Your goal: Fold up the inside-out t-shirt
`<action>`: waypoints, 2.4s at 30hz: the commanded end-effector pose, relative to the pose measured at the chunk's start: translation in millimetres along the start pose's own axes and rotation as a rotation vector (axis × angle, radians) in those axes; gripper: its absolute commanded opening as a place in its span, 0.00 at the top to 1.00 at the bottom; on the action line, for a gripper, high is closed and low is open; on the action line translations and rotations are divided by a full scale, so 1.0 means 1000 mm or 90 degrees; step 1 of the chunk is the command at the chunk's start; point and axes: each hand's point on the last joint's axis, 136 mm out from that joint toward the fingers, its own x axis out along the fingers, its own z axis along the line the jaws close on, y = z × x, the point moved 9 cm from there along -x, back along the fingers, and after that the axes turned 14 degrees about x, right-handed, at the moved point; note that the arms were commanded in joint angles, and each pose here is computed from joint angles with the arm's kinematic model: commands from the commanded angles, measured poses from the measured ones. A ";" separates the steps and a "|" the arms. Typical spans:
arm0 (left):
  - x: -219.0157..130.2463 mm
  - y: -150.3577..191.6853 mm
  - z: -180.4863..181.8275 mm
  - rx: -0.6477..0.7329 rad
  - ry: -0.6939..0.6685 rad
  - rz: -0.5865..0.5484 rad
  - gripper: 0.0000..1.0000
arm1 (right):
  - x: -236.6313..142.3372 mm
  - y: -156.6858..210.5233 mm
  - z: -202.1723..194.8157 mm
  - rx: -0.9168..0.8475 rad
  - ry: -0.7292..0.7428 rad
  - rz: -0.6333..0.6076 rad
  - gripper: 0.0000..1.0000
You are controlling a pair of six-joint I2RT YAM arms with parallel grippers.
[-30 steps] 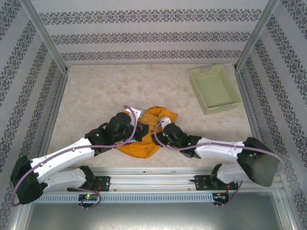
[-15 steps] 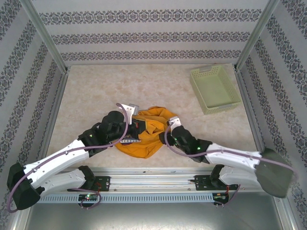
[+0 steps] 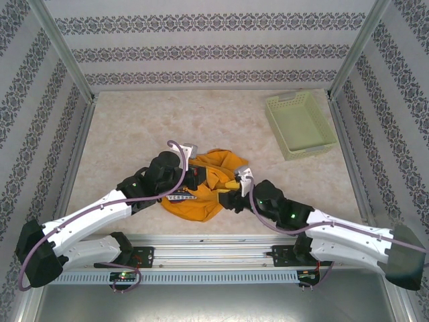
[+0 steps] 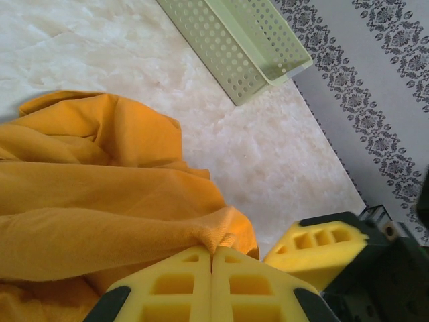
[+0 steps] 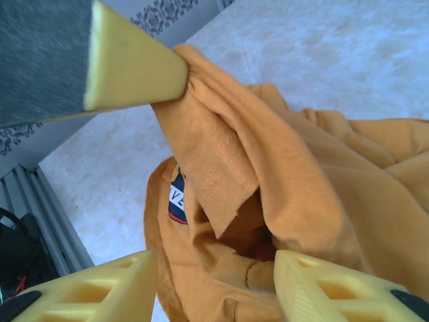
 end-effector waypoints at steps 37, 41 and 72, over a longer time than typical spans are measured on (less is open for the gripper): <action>0.010 0.017 0.027 -0.013 -0.100 0.098 0.63 | -0.004 -0.059 0.025 0.119 0.068 -0.032 1.00; -0.003 0.029 0.028 0.013 -0.095 0.084 0.54 | -0.013 -0.071 0.020 0.146 0.081 -0.039 1.00; 0.073 0.089 0.003 0.159 -0.063 0.099 1.00 | -0.048 -0.070 -0.055 0.287 0.318 -0.047 1.00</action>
